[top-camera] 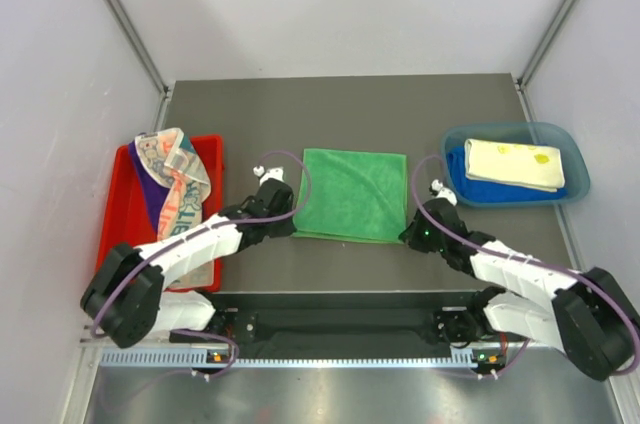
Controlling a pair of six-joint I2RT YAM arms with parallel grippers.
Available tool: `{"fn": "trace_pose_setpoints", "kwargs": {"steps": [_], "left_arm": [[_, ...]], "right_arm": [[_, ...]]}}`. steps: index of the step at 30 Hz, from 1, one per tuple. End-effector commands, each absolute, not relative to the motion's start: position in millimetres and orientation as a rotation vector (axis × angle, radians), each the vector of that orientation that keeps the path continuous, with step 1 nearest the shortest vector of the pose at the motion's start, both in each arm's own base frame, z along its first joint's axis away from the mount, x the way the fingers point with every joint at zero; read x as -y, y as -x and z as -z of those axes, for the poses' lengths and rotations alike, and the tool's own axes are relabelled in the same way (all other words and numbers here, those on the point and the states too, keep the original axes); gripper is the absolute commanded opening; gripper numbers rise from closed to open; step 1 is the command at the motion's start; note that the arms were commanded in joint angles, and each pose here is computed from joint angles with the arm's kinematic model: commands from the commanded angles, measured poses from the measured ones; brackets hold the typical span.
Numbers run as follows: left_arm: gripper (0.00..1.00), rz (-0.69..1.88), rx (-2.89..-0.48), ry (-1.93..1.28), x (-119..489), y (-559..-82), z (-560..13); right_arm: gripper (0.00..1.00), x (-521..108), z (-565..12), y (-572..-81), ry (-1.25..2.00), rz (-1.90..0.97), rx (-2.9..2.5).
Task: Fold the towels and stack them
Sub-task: Fold the towel
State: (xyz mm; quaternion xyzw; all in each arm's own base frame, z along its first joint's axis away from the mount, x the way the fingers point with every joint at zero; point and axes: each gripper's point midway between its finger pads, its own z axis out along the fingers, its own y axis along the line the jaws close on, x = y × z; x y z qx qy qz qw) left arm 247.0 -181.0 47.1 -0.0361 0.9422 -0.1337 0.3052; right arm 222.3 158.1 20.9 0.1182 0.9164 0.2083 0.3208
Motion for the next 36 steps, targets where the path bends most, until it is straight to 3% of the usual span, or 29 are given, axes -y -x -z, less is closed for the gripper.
{"fn": "trace_pose_setpoints", "kwargs": {"steps": [1, 6, 9, 11, 15, 19, 24, 26, 32, 36], "left_arm": [[0.0, 0.342, -2.54, 0.156, 169.1, -227.6, -49.7], [0.0, 0.36, -2.595, 0.202, 161.1, -204.8, -34.0], [0.0, 0.37, -2.635, 0.206, 161.3, -196.4, -25.4], [0.0, 0.402, -2.644, 0.2, 166.0, -194.8, -24.1], [0.33, 0.437, -2.618, 0.177, 171.2, -199.2, -39.8], [0.45, 0.402, -2.548, 0.118, 169.8, -216.3, -77.8], [0.41, 0.42, -2.433, 0.076, 180.8, -247.9, -131.4], [0.33, 0.524, -2.383, 0.04, 201.4, -259.8, -145.6], [0.22, 0.447, -2.376, 0.05, 219.4, -319.4, -123.5], [0.31, 0.386, -2.356, 0.118, 205.5, -361.7, -110.3]], "right_arm": [[0.0, -147.9, -11.4, -192.9, -0.241, -0.494, -2.506], [0.04, -148.3, -0.9, -169.9, -0.215, -0.529, -2.546], [0.11, -150.9, -2.9, -167.2, -0.2, -0.542, -2.542], [0.22, -153.3, -7.2, -169.5, -0.195, -0.552, -2.532], [0.37, -154.3, -26.5, -181.3, -0.186, -0.534, -2.489], [0.45, -154.8, -54.8, -198.5, -0.169, -0.497, -2.434], [0.47, -148.4, -93.3, -243.9, -0.161, -0.415, -2.342], [0.46, -152.5, -104.9, -269.9, -0.149, -0.412, -2.315], [0.43, -148.0, -110.1, -340.3, -0.186, -0.345, -2.285], [0.41, -148.5, -96.4, -371.4, -0.185, -0.309, -2.296]]}}
